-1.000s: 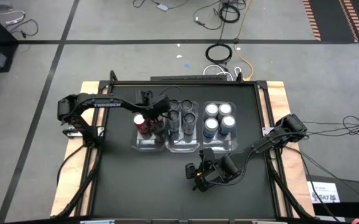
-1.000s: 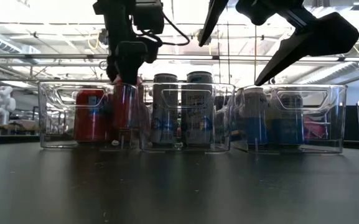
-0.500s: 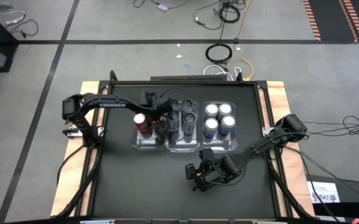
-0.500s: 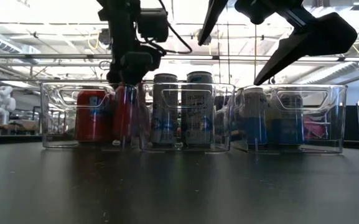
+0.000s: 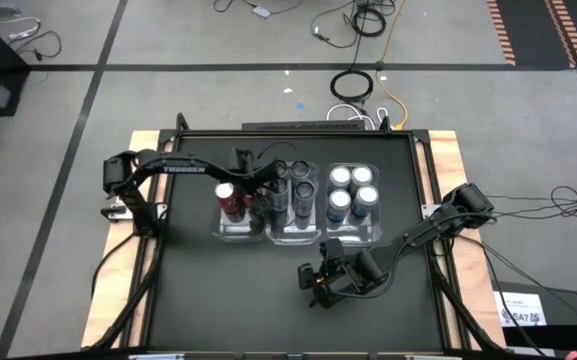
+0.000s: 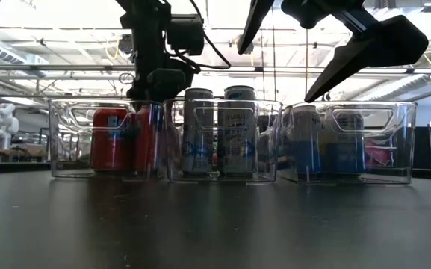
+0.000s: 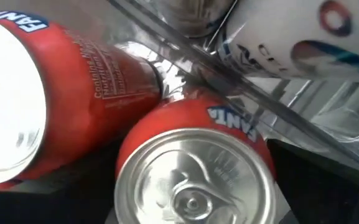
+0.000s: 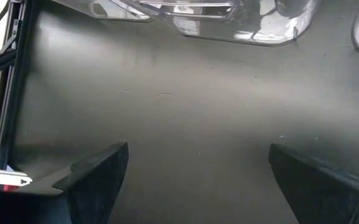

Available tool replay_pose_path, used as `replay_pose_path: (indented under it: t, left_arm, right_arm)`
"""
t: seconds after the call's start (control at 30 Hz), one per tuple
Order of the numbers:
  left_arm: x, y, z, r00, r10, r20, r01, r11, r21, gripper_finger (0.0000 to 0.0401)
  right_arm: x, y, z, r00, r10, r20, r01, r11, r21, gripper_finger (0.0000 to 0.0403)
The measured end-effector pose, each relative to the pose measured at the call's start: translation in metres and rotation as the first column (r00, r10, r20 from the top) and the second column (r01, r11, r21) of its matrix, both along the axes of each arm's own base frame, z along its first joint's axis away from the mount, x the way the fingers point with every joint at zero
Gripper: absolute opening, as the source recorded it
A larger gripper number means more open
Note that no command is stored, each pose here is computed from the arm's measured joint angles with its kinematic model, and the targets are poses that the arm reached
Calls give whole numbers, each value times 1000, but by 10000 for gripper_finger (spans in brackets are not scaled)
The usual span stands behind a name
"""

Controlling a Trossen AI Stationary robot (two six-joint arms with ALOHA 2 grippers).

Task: Sort soda cans
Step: Return to Home Position

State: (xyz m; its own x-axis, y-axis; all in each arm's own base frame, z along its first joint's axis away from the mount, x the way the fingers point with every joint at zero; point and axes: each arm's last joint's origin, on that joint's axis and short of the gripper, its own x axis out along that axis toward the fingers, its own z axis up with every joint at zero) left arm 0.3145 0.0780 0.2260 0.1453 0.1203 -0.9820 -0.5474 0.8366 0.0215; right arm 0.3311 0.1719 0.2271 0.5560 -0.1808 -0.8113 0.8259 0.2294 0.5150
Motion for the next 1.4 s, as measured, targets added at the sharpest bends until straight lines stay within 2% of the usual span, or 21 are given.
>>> replay_pose_path:
  t: [0.17, 0.33, 0.57, 0.77, 0.97, 1.03, 1.07, 1.1, 1.17, 1.27, 1.33, 1.4]
  left_arm:
    - [-4, -1, 7, 998, 32, -56, -33, 999, -17, 390]
    - [-11, -2, 29, 993, 81, -83, -82, 997, -3, 389]
    - [-28, -7, 81, 979, 184, 88, -185, 983, 6, 389]
    - [-61, -31, 126, 927, 283, 246, -278, 959, -54, 389]
    - [-92, -65, 150, 918, 256, 303, -241, 967, -88, 389]
    - [-100, -78, 151, 936, 212, 282, -192, 977, -96, 389]
    - [-104, -84, 152, 949, 180, 260, -156, 982, -110, 389]
    - [-109, -91, 151, 964, 141, 224, -113, 985, -131, 389]
    - [-116, -104, 149, 986, 65, 152, -38, 984, -176, 389]
    - [-121, -120, 141, 993, 63, 96, -45, 982, -184, 389]
    - [-120, -133, 135, 994, 28, 104, -8, 982, -189, 389]
    - [-119, -146, 128, 990, -55, 127, 79, 979, -189, 389]
  right_arm:
    - [0, 0, 0, 1000, 11, -1, -11, 1000, -5, 382]
    - [0, 0, 0, 999, 47, -10, -47, 998, -29, 382]
    - [0, 1, 0, 994, 104, -26, -105, 993, -56, 382]
    - [-2, 6, -1, 974, 217, -70, -220, 975, -39, 382]
    - [-10, 18, -1, 938, 331, -105, -339, 939, -61, 382]
    - [-13, 21, -2, 895, 423, -142, -433, 900, -46, 382]
    - [-15, 23, -3, 855, 488, -173, -501, 865, -34, 382]
    - [-18, 24, -4, 807, 555, -204, -570, 822, -16, 382]
    - [-24, 26, -6, 676, 690, -258, -705, 708, 47, 382]
    - [-34, 28, -8, 483, 824, -297, -827, 540, 155, 382]
    - [-40, 29, -9, 384, 870, -307, -865, 456, 210, 382]
    - [-45, 30, -10, 312, 895, -319, -882, 398, 253, 382]
